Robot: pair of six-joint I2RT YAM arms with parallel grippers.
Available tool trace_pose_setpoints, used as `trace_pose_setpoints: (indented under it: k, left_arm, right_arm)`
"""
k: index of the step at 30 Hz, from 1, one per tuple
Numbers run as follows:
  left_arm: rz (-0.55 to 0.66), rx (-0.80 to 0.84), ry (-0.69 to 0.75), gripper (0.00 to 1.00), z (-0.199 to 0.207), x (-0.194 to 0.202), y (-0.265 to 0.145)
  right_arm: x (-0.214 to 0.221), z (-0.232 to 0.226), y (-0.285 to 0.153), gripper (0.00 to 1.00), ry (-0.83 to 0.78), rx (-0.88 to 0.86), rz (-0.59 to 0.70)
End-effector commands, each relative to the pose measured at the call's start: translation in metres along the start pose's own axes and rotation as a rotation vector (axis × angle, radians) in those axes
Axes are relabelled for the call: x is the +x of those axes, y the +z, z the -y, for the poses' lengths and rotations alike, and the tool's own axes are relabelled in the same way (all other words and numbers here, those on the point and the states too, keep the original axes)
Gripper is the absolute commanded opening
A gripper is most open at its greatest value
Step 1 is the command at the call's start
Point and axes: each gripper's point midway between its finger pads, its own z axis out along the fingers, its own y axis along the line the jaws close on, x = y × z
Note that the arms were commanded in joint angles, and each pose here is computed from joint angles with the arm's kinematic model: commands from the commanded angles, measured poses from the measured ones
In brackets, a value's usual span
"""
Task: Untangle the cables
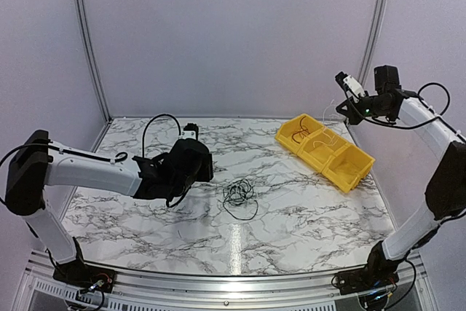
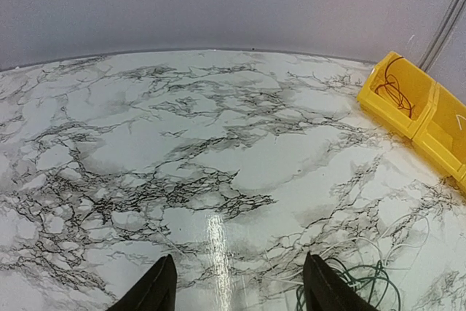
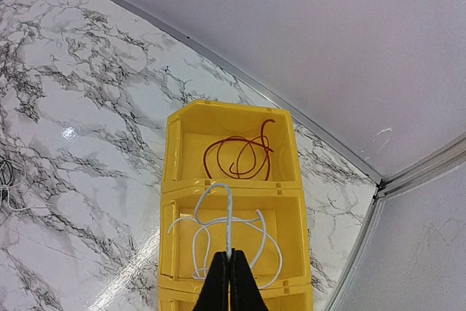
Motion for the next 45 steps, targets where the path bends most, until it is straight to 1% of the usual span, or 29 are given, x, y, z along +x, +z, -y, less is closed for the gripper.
trace_pose_setpoints:
  k: [1, 5, 10, 14, 15, 16, 17, 19, 21, 22, 25, 29, 32, 34, 35, 37, 40, 42, 44, 45]
  left_arm:
    - [-0.029, -0.024, -0.001, 0.62, -0.001, 0.004, 0.001]
    - [-0.022, -0.025, -0.009, 0.62, -0.003, 0.000, -0.002]
    - [-0.019, -0.021, -0.017, 0.63, -0.007, -0.001, -0.008]
    - [-0.021, -0.023, -0.024, 0.63, -0.012, 0.000, -0.012]
    - [-0.019, -0.023, -0.031, 0.62, -0.013, 0.000, -0.013]
    - [-0.020, -0.024, -0.033, 0.63, -0.015, 0.001, -0.014]
    - [-0.020, -0.023, -0.037, 0.63, -0.016, 0.001, -0.015]
    - [-0.019, -0.016, -0.043, 0.63, -0.017, 0.001, -0.018]
    - [-0.007, 0.023, -0.044, 0.64, -0.012, -0.003, -0.022]
    - [0.004, 0.054, -0.039, 0.64, -0.008, -0.006, -0.025]
    - [0.018, 0.107, -0.029, 0.65, -0.002, -0.010, -0.033]
    - [0.002, 0.163, 0.036, 0.65, 0.011, -0.010, -0.033]
    - [-0.003, 0.208, 0.066, 0.65, 0.023, -0.013, -0.033]
    - [-0.005, 0.237, 0.091, 0.65, 0.032, -0.016, -0.033]
    - [-0.008, 0.247, 0.108, 0.65, 0.035, -0.016, -0.032]
    - [-0.024, 0.251, 0.124, 0.66, 0.039, -0.015, -0.029]
    - [-0.061, 0.264, 0.081, 0.67, 0.046, -0.019, -0.027]
    - [-0.084, 0.320, 0.049, 0.67, 0.056, -0.022, -0.029]
    - [-0.120, 0.372, 0.040, 0.67, 0.065, -0.017, -0.031]
    - [-0.146, 0.384, 0.035, 0.67, 0.068, -0.012, -0.031]
  right_arm:
    - [0.021, 0.017, 0.026, 0.00, -0.046, 0.049, -0.031]
    - [0.048, 0.026, 0.050, 0.00, -0.046, 0.076, -0.103]
    - [0.084, 0.036, 0.078, 0.00, -0.009, 0.100, -0.204]
    - [0.091, 0.038, 0.089, 0.00, 0.003, 0.089, -0.224]
    - [0.091, 0.040, 0.090, 0.01, 0.009, 0.096, -0.228]
    - [0.091, 0.042, 0.092, 0.03, 0.011, 0.103, -0.231]
    - [0.092, 0.044, 0.093, 0.08, 0.016, 0.109, -0.237]
    - [0.087, 0.048, 0.091, 0.23, 0.022, 0.121, -0.238]
    - [0.075, 0.050, 0.082, 0.41, 0.027, 0.122, -0.232]
    - [0.067, 0.048, 0.075, 0.46, 0.023, 0.112, -0.227]
    - [0.048, 0.037, 0.051, 0.51, 0.015, 0.064, -0.209]
    - [0.025, 0.024, 0.024, 0.53, 0.023, 0.040, -0.144]
    - [0.021, 0.025, 0.021, 0.53, 0.018, 0.054, -0.129]
    - [0.024, 0.019, 0.026, 0.48, 0.011, 0.017, -0.125]
    - [0.024, 0.010, 0.030, 0.45, 0.010, -0.028, -0.115]
    - [0.025, -0.015, 0.040, 0.39, -0.008, -0.140, -0.092]
    - [0.014, -0.082, 0.050, 0.32, -0.091, -0.369, -0.041]
    - [0.012, -0.114, 0.054, 0.28, -0.125, -0.467, -0.016]
    - [0.013, -0.147, 0.057, 0.27, -0.184, -0.563, 0.010]
    - [0.017, -0.164, 0.060, 0.28, -0.226, -0.601, 0.012]
